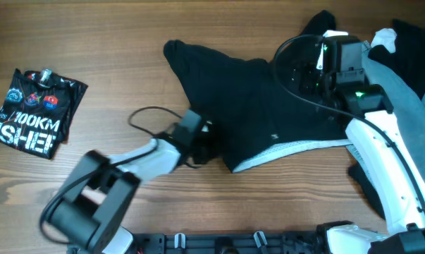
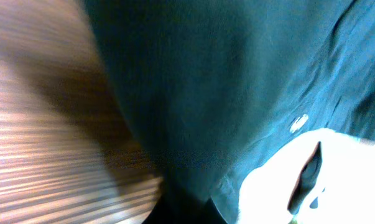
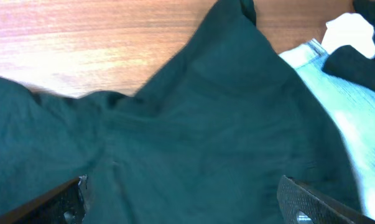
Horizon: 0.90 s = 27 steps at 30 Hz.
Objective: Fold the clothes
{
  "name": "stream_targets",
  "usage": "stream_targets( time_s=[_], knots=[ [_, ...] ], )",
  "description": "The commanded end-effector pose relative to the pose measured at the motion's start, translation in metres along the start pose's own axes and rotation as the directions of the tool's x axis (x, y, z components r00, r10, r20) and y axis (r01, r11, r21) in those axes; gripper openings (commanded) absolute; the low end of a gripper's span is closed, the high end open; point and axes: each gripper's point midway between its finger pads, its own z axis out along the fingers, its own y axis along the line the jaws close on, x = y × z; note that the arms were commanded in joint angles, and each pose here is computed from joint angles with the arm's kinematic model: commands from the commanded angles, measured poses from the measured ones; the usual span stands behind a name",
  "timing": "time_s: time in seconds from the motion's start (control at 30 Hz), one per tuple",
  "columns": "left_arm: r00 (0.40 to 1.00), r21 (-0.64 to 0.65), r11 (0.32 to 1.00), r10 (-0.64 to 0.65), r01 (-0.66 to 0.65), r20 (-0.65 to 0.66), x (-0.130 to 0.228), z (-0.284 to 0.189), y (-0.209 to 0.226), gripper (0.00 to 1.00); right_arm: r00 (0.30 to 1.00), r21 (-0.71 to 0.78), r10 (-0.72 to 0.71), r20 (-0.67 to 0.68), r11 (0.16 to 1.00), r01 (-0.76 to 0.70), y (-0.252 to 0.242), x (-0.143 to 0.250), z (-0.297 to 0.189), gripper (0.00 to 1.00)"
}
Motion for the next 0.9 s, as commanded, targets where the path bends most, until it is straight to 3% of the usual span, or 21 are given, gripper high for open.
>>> stream_targets(
  time_s=[0.0,0.1,0.17,0.27,0.37,0.47,0.63,0.73,0.77,0.8,0.83,0.87],
  knots=[
    [0.973,0.012,0.999,0.047,-0.051,0.225,-0.082,-0.107,-0.001,0.04,0.999,0.039,0.052,0.003,0.998,-0.052,-0.021,-0.003,-0.002,0.99],
    [0.886,-0.020,0.997,-0.056,0.073,0.460,-0.144,-0.242,0.039,0.04,0.996,-0.034,0.066,-0.062,0.997,-0.068,-0.015,0.009,0.008,0.97],
    [0.838,0.020,0.984,-0.159,0.175,0.521,-0.157,-0.277,0.066,0.04,0.993,-0.144,0.026,-0.119,0.989,-0.043,0.005,0.020,0.019,0.95],
    [0.822,0.021,0.968,-0.224,0.250,0.524,-0.158,-0.287,0.093,0.08,0.975,-0.269,-0.007,-0.224,0.962,-0.055,0.030,0.043,0.042,0.91],
    [0.837,-0.060,0.964,-0.192,0.258,0.512,-0.157,-0.279,0.110,0.14,0.943,-0.465,-0.049,-0.330,0.878,-0.117,0.074,0.071,0.073,0.90],
    [0.808,-0.151,0.937,-0.181,0.315,0.561,-0.161,-0.286,0.130,0.14,0.944,-0.631,-0.043,-0.328,0.753,-0.186,0.125,0.075,0.106,0.90],
    [0.803,-0.166,0.932,-0.178,0.324,0.569,-0.161,-0.287,0.134,0.14,0.931,-0.577,0.218,-0.293,0.736,-0.354,0.153,0.050,0.163,0.95],
    [0.803,-0.166,0.931,-0.177,0.324,0.570,-0.161,-0.287,0.134,0.14,0.885,-0.476,0.356,-0.301,0.747,-0.463,0.141,0.050,0.186,0.90],
    [0.802,-0.166,0.932,-0.177,0.324,0.570,-0.161,-0.287,0.134,0.14,0.885,-0.458,0.365,-0.288,0.760,-0.462,0.137,0.050,0.189,0.84],
    [0.801,-0.165,0.932,-0.176,0.323,0.572,-0.162,-0.288,0.134,0.14,0.886,-0.432,0.377,-0.269,0.775,-0.461,0.131,0.049,0.192,0.66],
    [0.801,-0.165,0.932,-0.175,0.322,0.573,-0.162,-0.288,0.133,0.10,0.885,-0.389,0.398,-0.242,0.796,-0.464,0.121,0.048,0.197,0.13],
    [0.799,-0.168,0.931,-0.175,0.324,0.575,-0.162,-0.288,0.134,0.06,0.884,-0.375,0.407,-0.229,0.801,-0.466,0.114,0.045,0.200,0.04]
  ],
)
